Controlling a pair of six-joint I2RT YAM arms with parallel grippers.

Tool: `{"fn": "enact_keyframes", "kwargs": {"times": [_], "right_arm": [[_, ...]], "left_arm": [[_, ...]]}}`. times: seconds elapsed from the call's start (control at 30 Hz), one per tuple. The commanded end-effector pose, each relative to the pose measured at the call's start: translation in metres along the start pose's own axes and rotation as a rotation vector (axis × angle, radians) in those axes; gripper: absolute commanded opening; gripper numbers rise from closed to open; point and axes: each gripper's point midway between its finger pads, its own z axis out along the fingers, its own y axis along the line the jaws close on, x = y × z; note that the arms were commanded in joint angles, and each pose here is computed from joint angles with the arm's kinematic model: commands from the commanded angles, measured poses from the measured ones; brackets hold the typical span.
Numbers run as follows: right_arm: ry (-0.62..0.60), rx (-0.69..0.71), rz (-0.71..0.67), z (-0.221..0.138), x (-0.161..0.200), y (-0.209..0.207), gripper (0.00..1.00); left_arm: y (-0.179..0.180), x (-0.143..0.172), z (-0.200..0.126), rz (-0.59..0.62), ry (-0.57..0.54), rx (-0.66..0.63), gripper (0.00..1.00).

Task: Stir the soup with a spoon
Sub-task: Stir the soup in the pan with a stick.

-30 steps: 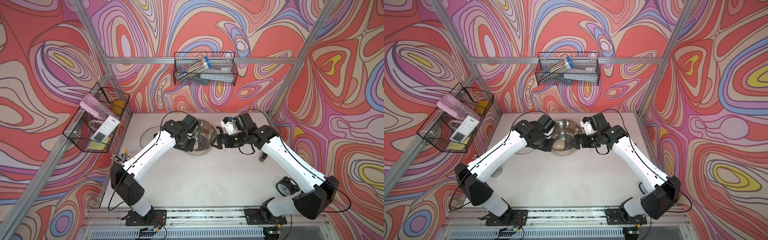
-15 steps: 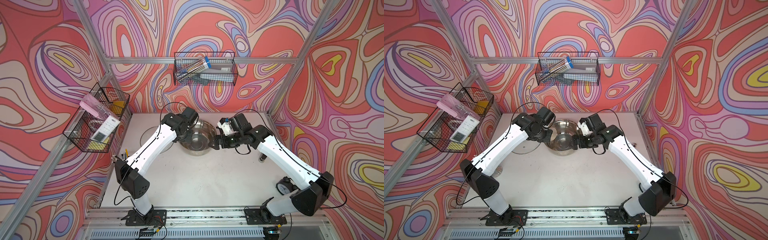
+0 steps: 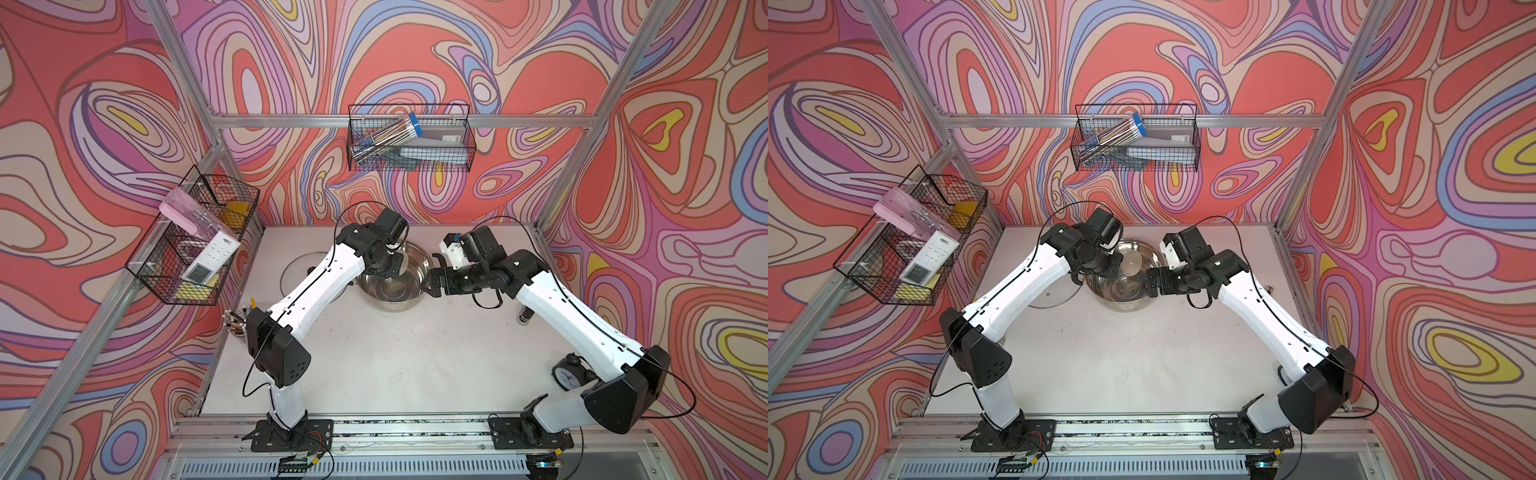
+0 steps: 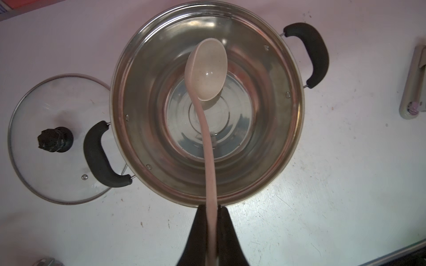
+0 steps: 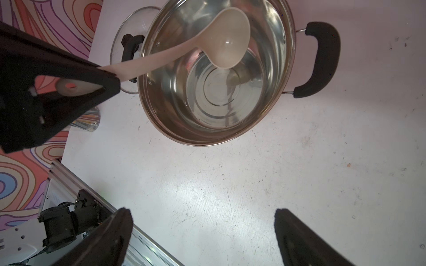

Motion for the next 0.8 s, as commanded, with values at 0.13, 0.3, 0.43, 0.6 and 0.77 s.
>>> {"fn": "enact_keyframes", "kwargs": {"times": [0.13, 0.3, 0.43, 0.6, 0.77], "right_arm": [[-0.022, -0.009, 0.008, -0.008, 0.001, 0.004, 0.98], [-0.014, -0.028, 0.006, -0.006, 0.003, 0.006, 0.98], [-0.009, -0.031, 0.006, -0.004, 0.005, 0.006, 0.98], [-0.011, -0.036, 0.009, -0.001, 0.004, 0.007, 0.98], [-0.010, -0.043, 0.008, 0.002, 0.004, 0.010, 0.98]], "left_arm": [[-0.026, 0.019, -0.016, 0.025, -0.011, 0.151, 0.00], [-0.022, 0.039, -0.030, 0.012, -0.003, 0.157, 0.00], [-0.014, 0.057, -0.038, -0.001, 0.019, 0.139, 0.00], [0.006, 0.074, -0.046, 0.000, 0.037, 0.056, 0.00], [0.024, 0.083, -0.050, 0.035, 0.061, -0.033, 0.00]]}}
